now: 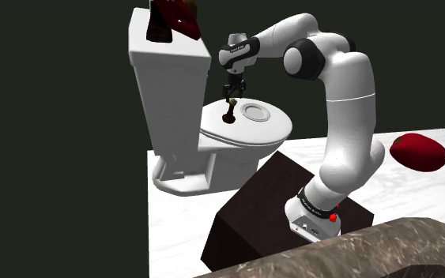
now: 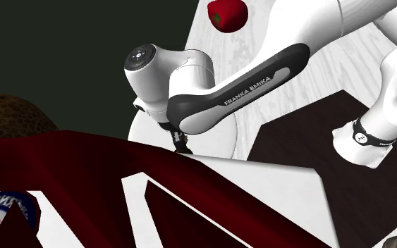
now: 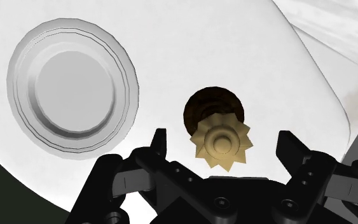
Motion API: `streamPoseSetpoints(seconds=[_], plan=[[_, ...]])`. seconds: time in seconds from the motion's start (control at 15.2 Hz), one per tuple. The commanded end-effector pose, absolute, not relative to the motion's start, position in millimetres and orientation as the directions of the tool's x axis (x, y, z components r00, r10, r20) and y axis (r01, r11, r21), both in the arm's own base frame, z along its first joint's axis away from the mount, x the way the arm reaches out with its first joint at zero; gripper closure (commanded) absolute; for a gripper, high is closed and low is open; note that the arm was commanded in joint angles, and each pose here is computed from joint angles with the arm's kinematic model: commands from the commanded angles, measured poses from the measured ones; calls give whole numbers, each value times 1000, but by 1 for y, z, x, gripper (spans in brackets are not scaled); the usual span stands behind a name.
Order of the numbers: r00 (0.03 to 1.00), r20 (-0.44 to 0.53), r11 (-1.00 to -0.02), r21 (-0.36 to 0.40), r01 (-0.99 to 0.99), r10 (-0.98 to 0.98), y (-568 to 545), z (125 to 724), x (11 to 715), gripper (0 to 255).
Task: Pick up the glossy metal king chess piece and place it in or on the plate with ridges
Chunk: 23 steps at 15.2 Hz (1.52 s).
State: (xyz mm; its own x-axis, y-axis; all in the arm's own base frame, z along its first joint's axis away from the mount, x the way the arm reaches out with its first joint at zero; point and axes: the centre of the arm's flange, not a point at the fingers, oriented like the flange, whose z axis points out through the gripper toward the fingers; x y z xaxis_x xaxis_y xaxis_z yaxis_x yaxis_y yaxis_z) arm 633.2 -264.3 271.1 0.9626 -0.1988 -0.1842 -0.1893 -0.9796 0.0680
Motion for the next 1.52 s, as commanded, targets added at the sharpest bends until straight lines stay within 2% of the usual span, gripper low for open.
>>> streamPoseSetpoints(seconds=[0.0, 0.59, 1.45], plan=[[963, -184, -980, 68, -189, -199, -264, 271, 633, 255], [963, -184, -980, 68, -189, -199, -264, 271, 633, 255], [963, -184, -980, 68, -189, -199, -264, 340, 633, 255]])
